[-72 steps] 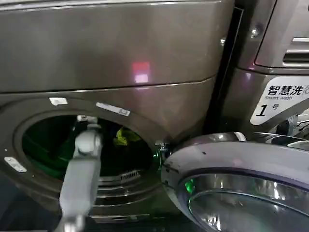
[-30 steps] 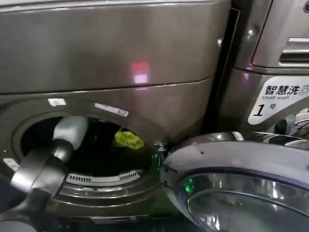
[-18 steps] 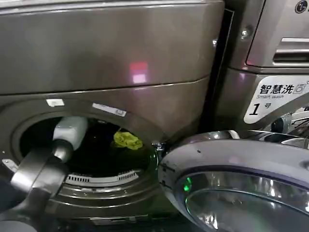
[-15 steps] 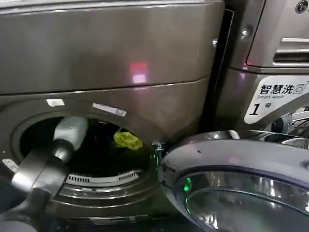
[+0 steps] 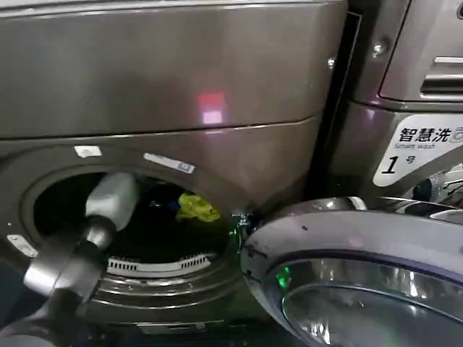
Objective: Grasp the clothes from the dryer.
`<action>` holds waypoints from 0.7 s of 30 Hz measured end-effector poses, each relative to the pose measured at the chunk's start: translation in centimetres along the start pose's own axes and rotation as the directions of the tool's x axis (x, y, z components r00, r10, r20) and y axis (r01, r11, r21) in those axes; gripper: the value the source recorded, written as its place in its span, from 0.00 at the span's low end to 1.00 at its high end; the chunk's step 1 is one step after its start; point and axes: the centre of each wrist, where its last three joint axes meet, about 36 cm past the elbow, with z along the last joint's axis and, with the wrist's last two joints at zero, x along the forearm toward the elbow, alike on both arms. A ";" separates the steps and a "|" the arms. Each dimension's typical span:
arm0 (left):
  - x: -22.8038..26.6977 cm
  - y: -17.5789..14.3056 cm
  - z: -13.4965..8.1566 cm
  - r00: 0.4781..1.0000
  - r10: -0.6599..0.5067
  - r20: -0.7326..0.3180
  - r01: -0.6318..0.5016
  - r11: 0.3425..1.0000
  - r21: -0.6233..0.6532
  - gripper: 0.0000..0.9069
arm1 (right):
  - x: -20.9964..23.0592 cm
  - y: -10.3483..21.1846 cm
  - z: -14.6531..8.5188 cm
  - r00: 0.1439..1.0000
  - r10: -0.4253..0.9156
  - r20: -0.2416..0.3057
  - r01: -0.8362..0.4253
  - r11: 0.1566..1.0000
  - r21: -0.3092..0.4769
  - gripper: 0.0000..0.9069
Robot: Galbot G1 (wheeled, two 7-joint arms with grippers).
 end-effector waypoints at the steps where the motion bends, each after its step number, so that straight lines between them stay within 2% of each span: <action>1: -0.1 -0.1 -0.1 0.999 -0.032 0.035 0.031 0.999 0.036 0.00 | 0.0 0.1 0.0 1.000 -0.001 0.000 0.001 1.000 0.000 1.00; 5: 0.0 -0.7 0.0 0.966 -0.203 0.161 0.168 0.964 0.207 0.00 | 0.0 0.5 0.3 1.000 -0.006 -0.001 0.006 1.000 0.001 1.00; 10: 0.8 -2.3 -0.7 0.868 -0.440 0.231 0.311 0.843 0.439 0.00 | 0.1 0.8 0.3 1.000 -0.010 0.000 0.010 1.000 0.000 1.00; 16: 2.0 -6.4 -1.1 0.702 -0.671 0.237 0.391 0.642 0.659 0.00 | 0.1 0.9 0.2 1.000 -0.009 0.001 0.009 1.000 0.001 1.00; 21: 3.0 -11.3 -1.5 0.522 -0.824 0.221 0.382 0.458 0.803 0.00 | 0.1 0.7 0.1 1.000 0.006 0.006 -0.006 1.000 0.003 1.00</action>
